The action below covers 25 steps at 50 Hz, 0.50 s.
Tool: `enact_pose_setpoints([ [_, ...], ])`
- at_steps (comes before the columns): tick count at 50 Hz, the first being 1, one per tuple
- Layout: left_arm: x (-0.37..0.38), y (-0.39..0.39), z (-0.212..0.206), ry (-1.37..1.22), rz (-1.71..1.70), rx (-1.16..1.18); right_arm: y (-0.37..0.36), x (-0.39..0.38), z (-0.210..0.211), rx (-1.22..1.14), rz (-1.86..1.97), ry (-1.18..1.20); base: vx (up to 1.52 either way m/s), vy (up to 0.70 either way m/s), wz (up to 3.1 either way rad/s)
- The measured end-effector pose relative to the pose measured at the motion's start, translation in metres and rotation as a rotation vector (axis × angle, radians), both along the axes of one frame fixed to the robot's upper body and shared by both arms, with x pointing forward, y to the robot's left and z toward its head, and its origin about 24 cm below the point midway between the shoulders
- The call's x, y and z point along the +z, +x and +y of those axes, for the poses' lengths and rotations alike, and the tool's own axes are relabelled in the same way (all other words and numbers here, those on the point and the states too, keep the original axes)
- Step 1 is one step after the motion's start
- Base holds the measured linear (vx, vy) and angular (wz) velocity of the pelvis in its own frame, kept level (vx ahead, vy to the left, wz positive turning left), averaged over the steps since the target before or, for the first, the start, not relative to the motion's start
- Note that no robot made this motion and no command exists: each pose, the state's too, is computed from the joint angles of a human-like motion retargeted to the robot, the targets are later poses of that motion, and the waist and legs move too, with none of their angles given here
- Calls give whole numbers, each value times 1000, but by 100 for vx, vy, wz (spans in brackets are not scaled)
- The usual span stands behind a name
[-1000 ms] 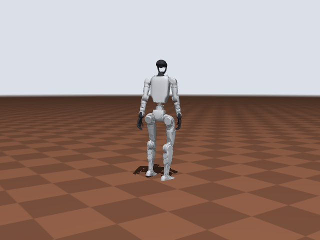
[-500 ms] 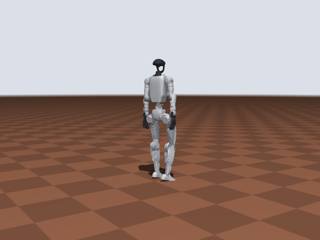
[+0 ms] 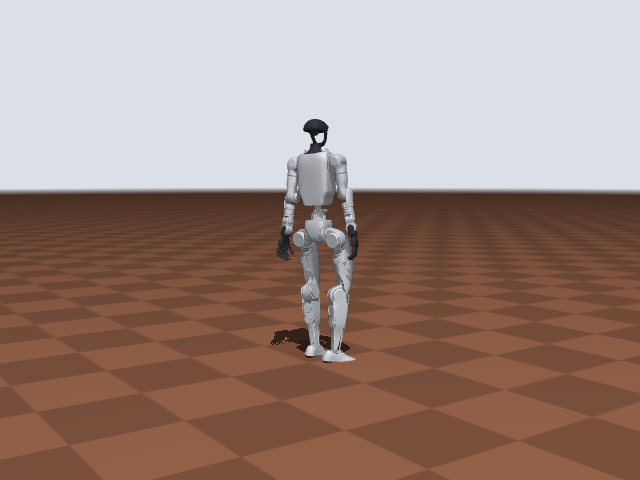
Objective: In place motions
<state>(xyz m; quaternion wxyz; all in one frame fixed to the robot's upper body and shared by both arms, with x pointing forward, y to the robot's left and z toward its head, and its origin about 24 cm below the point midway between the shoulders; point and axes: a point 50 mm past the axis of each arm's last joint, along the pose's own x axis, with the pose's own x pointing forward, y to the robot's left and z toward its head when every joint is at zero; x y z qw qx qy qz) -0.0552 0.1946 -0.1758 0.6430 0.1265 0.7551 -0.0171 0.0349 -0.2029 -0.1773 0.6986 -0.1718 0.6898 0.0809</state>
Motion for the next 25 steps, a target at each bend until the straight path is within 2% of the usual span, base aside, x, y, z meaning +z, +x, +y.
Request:
enact_pose_setpoints([
  [18,-3,20,-4,-49,-56,-21,-33,1,-2,-74,127,18,0,0,4],
  [25,0,16,12,-18,-14,-107,-33,1,-2,-32,120,15,-1,0,-2],
])
